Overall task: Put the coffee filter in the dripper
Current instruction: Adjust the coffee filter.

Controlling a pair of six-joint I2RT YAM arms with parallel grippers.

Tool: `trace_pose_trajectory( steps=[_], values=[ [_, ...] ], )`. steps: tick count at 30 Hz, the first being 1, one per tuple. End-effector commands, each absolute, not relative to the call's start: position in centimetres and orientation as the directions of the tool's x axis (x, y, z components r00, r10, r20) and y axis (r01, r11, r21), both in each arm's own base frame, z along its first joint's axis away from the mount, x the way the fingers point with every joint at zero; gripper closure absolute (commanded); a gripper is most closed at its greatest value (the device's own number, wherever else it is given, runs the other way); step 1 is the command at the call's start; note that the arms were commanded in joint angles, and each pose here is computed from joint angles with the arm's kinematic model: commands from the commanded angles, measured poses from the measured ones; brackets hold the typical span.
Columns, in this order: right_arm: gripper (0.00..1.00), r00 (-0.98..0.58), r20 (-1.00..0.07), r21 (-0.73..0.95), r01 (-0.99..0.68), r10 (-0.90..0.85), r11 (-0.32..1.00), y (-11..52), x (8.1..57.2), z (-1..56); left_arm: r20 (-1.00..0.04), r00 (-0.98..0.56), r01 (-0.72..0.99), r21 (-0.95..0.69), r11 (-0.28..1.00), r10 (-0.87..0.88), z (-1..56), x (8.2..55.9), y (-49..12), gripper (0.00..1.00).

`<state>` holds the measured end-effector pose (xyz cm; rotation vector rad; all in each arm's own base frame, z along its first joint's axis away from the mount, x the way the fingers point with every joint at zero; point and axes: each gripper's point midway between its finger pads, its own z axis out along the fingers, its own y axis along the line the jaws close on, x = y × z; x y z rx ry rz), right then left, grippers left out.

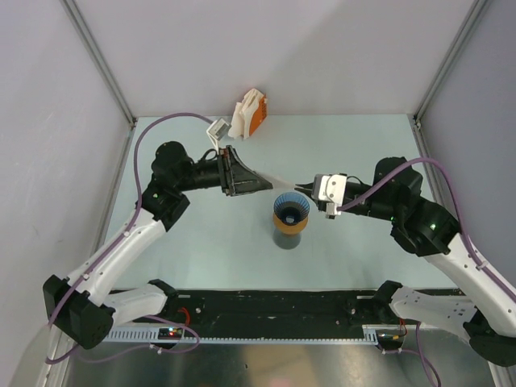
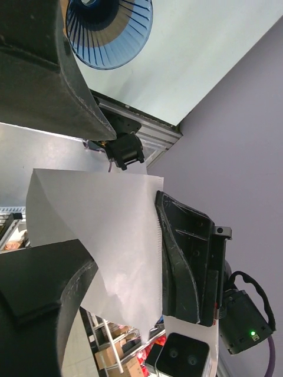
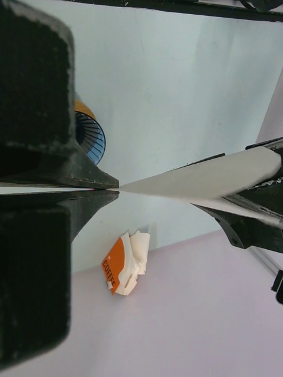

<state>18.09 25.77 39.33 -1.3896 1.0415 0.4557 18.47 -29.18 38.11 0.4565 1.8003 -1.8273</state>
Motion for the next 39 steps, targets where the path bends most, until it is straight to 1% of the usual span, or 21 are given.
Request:
trace_pose_trajectory(
  steps=[1, 4, 12, 15, 18, 20, 21, 22, 23, 24, 27, 31, 33, 34, 35, 36, 37, 39],
  values=[
    [1.0, 0.537, -0.797, -0.596, -0.775, -0.278, 0.212, 25.6, 17.9, 40.6, -0.611, -0.778, 0.617, -0.787, 0.004, -0.149, 39.3, 18.1, -28.8, 0.31],
    [1.0, 0.53, -0.802, -0.588, -0.782, -0.276, 0.205, 26.0, 18.0, 40.4, -0.613, -0.776, 0.62, -0.785, 0.0, -0.15, 39.5, 18.1, -28.8, 0.37],
    [1.0, 0.529, -0.804, -0.582, -0.794, -0.272, 0.177, 26.6, 17.8, 39.9, -0.619, -0.771, 0.628, -0.778, -0.01, -0.15, 39.5, 17.8, -28.8, 0.61],
    [1.0, 0.529, -0.8, -0.585, -0.794, -0.284, 0.167, 26.5, 17.7, 39.5, -0.621, -0.77, 0.629, -0.777, -0.01, -0.147, 39.4, 17.7, -28.7, 0.74],
    [1.0, 0.527, -0.797, -0.586, -0.794, -0.293, 0.165, 26.2, 17.7, 39.4, -0.621, -0.77, 0.629, -0.777, -0.01, -0.146, 39.3, 17.6, -28.7, 0.91],
    [0.99, 0.525, -0.798, -0.585, -0.794, -0.297, 0.167, 26.1, 17.7, 39.4, -0.621, -0.771, 0.628, -0.778, -0.009, -0.144, 39.2, 17.6, -28.7, 0.98],
    [0.96, 0.523, -0.798, -0.583, -0.795, -0.299, 0.167, 26.1, 17.7, 39.3, -0.621, -0.771, 0.628, -0.778, -0.01, -0.144, 39.2, 17.6, -28.7, 0.99],
    [0.89, 0.52, -0.799, -0.581, -0.796, -0.302, 0.168, 26.1, 17.7, 39.3, -0.62, -0.772, 0.627, -0.779, -0.01, -0.141, 39.1, 17.6, -28.7, 0.99],
    [0.85, 0.515, -0.802, -0.578, -0.798, -0.304, 0.172, 26.0, 17.7, 39.3, -0.619, -0.773, 0.626, -0.779, -0.011, -0.14, 39.1, 17.6, -28.7, 0.99],
    [0.84, 0.509, -0.803, -0.574, -0.8, -0.309, 0.175, 25.9, 17.7, 39.2, -0.617, -0.775, 0.624, -0.781, -0.01, -0.139, 39.1, 17.7, -28.8, 1.0],
    [0.86, 0.496, -0.807, -0.566, -0.805, -0.32, 0.178, 25.5, 17.8, 39.1, -0.617, -0.775, 0.625, -0.781, -0.014, -0.136, 39.2, 17.6, -28.7, 1.0],
    [0.93, 0.481, -0.814, -0.552, -0.815, -0.326, 0.176, 25.0, 17.7, 39.0, -0.623, -0.771, 0.63, -0.776, -0.015, -0.133, 39.2, 17.6, -28.8, 1.0],
    [0.94, 0.481, -0.816, -0.55, -0.816, -0.322, 0.175, 25.0, 17.7, 39.1, -0.622, -0.772, 0.629, -0.777, -0.015, -0.132, 39.2, 17.7, -28.9, 1.0],
    [0.87, 0.481, -0.818, -0.549, -0.816, -0.317, 0.18, 25.1, 17.8, 39.3, -0.622, -0.771, 0.629, -0.777, -0.015, -0.132, 39.3, 17.8, -28.9, 1.0],
    [0.77, 0.48, -0.82, -0.548, -0.816, -0.313, 0.185, 25.2, 17.9, 39.5, -0.622, -0.771, 0.63, -0.777, -0.016, -0.132, 39.3, 17.8, -28.9, 1.0],
    [0.71, 0.476, -0.824, -0.544, -0.818, -0.309, 0.189, 25.2, 17.9, 39.7, -0.623, -0.771, 0.63, -0.776, -0.016, -0.131, 39.3, 17.8, -29.0, 1.0],
    [0.67, 0.477, -0.826, -0.543, -0.817, -0.301, 0.193, 25.3, 17.9, 40.1, -0.624, -0.77, 0.631, -0.776, -0.015, -0.132, 39.3, 17.9, -29.0, 1.0],
    [0.64, 0.478, -0.831, -0.538, -0.819, -0.284, 0.197, 25.4, 17.7, 40.9, -0.623, -0.771, 0.63, -0.776, -0.014, -0.133, 39.3, 17.9, -29.0, 1.0]
  ],
)
